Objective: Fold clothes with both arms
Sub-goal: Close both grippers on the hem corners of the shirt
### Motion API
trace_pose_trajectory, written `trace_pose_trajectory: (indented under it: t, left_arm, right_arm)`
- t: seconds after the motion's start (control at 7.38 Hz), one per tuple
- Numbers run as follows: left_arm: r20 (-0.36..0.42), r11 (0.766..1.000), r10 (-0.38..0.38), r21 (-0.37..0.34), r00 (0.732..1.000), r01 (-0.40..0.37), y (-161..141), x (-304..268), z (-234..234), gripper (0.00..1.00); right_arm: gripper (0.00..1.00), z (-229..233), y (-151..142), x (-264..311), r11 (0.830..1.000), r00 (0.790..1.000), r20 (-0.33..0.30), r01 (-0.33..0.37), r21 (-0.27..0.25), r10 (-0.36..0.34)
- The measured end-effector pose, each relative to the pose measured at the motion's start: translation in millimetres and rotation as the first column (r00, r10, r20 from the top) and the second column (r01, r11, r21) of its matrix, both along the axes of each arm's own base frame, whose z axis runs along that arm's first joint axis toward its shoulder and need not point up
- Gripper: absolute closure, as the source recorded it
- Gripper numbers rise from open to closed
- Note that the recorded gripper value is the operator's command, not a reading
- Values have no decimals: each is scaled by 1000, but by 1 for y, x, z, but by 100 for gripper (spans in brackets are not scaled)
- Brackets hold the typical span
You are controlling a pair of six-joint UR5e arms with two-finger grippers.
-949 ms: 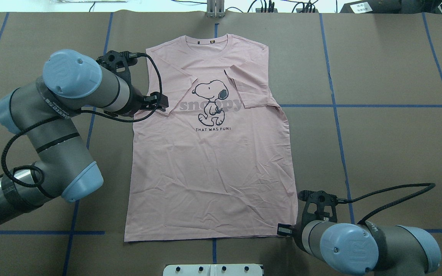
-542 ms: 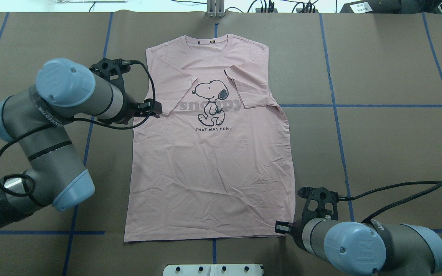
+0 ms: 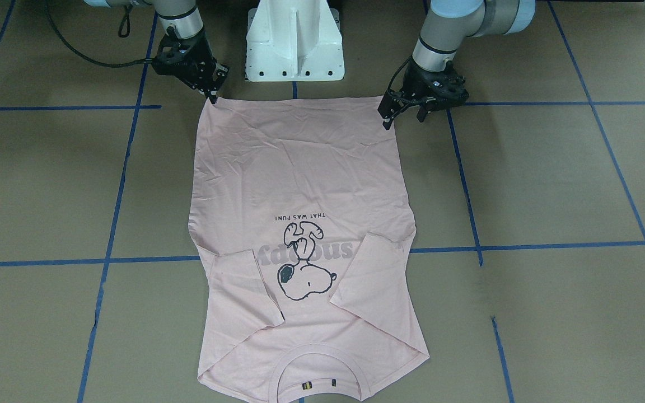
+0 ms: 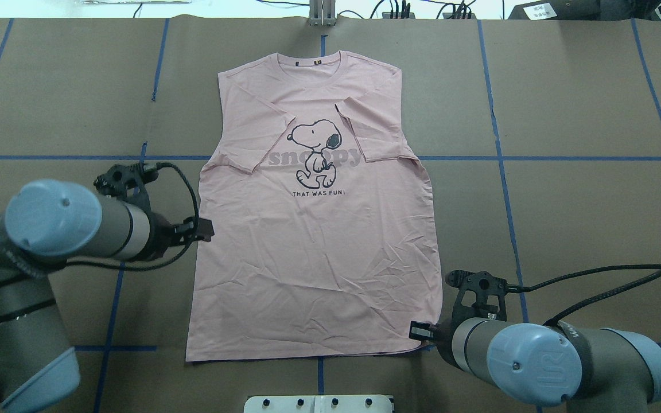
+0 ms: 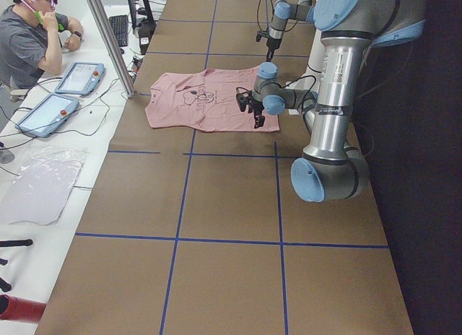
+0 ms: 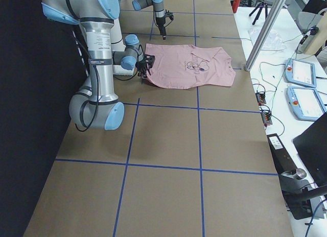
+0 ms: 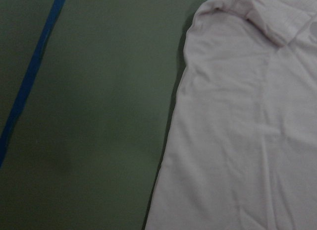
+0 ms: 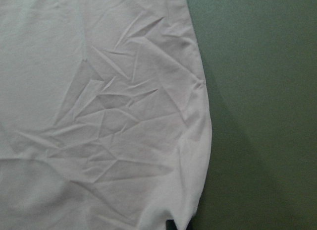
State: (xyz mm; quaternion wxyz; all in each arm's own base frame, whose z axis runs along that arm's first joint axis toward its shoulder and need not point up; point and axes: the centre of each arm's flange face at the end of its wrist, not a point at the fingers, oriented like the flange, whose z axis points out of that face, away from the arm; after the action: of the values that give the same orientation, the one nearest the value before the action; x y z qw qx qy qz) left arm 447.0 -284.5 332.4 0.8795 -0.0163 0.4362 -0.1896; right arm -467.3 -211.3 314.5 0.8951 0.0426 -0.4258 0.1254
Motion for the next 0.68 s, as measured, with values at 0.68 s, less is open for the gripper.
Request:
trace_pose_trajectory:
  t: [0.68]
  left_arm:
    - [69, 996, 16, -90, 997, -9, 76, 49, 7, 12]
  right_arm:
    - [100, -1, -4, 2, 1000, 1000, 1, -3, 5, 3]
